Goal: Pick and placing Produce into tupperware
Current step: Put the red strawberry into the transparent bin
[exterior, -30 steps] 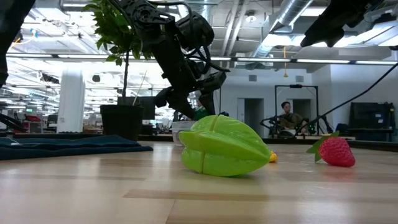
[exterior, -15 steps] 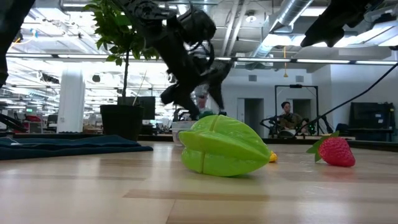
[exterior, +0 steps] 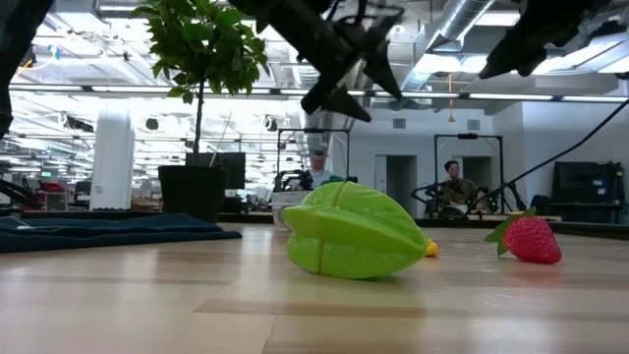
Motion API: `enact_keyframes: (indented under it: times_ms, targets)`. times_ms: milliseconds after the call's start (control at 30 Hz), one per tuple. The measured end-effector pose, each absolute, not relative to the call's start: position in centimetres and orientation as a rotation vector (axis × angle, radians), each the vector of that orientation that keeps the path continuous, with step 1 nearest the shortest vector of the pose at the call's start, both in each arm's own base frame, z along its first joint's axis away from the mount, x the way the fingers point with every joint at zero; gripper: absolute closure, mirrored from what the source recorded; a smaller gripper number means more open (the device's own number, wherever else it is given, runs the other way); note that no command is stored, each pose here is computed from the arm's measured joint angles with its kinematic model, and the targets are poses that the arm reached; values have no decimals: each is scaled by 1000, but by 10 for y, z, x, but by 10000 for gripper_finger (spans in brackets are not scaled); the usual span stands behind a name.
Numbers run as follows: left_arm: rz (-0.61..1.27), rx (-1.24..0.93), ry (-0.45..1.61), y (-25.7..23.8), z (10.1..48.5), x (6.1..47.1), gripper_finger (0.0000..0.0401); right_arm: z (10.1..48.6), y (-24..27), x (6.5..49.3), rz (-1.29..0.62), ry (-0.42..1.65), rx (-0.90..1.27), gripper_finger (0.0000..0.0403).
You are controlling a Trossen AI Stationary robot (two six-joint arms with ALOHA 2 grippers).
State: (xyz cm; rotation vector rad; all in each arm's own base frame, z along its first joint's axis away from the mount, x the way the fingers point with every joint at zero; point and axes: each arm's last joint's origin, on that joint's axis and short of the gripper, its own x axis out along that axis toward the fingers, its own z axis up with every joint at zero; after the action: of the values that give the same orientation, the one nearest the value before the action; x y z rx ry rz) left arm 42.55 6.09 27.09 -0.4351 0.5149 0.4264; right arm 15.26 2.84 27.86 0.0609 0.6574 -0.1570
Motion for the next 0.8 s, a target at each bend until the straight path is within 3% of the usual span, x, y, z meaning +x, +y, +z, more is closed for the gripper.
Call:
enact_keyframes:
  times_ms: [133, 400, 600, 800]
  targets:
    - [317, -417, 666, 46, 273, 422, 91, 269, 28, 151, -162, 698, 48, 230]
    - [315, -339, 1064, 5, 252, 395, 91, 230, 28, 151, -191, 747, 122, 230]
    - [345, -192, 1179, -27, 259, 373, 91, 222, 32, 155, -121, 704, 217, 230]
    - [510, 93, 1258, -42, 281, 334, 91, 223, 34, 155, -71, 715, 320, 230]
